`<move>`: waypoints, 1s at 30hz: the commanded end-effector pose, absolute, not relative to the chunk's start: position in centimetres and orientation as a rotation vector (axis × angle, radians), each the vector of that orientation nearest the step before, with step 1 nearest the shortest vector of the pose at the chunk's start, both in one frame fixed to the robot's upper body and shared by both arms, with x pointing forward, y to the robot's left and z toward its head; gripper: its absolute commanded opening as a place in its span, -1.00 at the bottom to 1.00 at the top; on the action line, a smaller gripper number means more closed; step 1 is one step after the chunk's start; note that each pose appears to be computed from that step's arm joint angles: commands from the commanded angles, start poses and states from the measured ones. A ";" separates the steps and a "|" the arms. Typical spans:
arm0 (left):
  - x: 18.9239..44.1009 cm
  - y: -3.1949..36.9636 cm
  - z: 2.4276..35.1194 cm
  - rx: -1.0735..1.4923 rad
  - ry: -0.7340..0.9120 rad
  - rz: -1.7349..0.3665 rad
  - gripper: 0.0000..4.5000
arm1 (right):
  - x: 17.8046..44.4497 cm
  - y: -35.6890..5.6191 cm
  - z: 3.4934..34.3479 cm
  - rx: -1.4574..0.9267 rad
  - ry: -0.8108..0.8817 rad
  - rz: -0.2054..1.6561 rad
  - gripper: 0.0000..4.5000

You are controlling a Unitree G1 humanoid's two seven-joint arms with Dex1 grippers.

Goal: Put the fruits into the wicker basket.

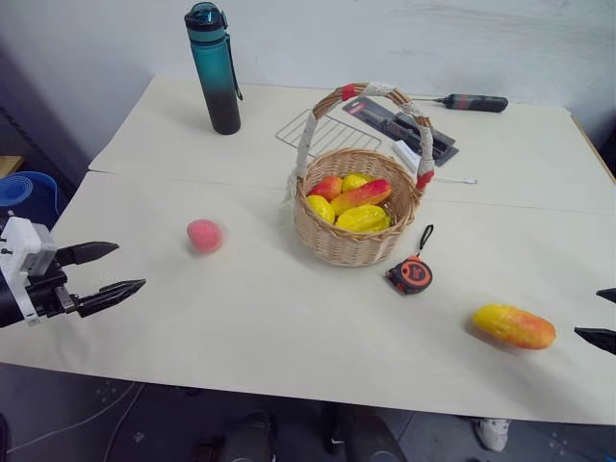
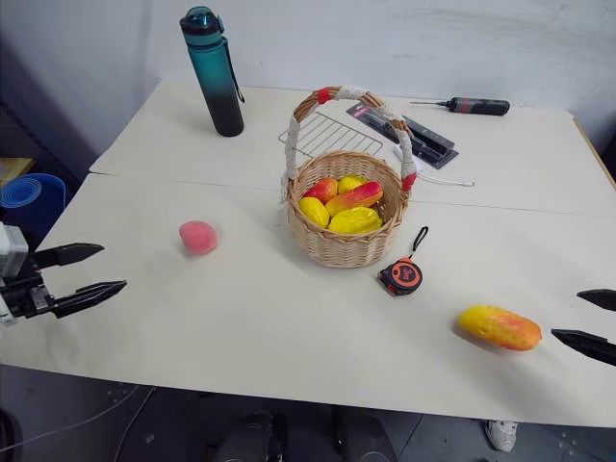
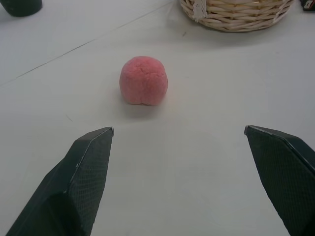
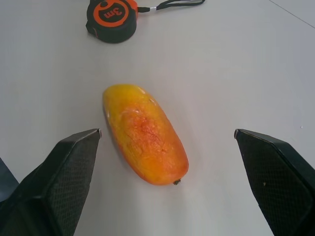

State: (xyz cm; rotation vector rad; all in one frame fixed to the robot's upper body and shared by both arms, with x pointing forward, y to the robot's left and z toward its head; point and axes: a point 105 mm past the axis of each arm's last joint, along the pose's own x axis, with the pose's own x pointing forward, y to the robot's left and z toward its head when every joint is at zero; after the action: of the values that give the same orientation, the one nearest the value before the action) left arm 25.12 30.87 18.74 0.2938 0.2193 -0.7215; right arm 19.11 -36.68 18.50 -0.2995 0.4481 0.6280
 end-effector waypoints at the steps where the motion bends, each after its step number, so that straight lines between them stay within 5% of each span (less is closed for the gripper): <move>1: 25.2 30.6 19.6 0.322 0.192 -0.736 1.00 | 19.0 -36.6 19.8 -0.328 0.402 0.602 0.99; 30: 25.7 30.1 19.8 0.330 0.182 -0.735 1.00 | 19.9 -35.0 20.9 -0.375 0.393 0.609 0.99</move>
State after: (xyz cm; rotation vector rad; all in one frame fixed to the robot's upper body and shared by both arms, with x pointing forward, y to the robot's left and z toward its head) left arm 25.80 30.45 18.72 0.3088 0.2221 -0.7290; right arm 19.73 -35.52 19.71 -0.3374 0.4249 0.5978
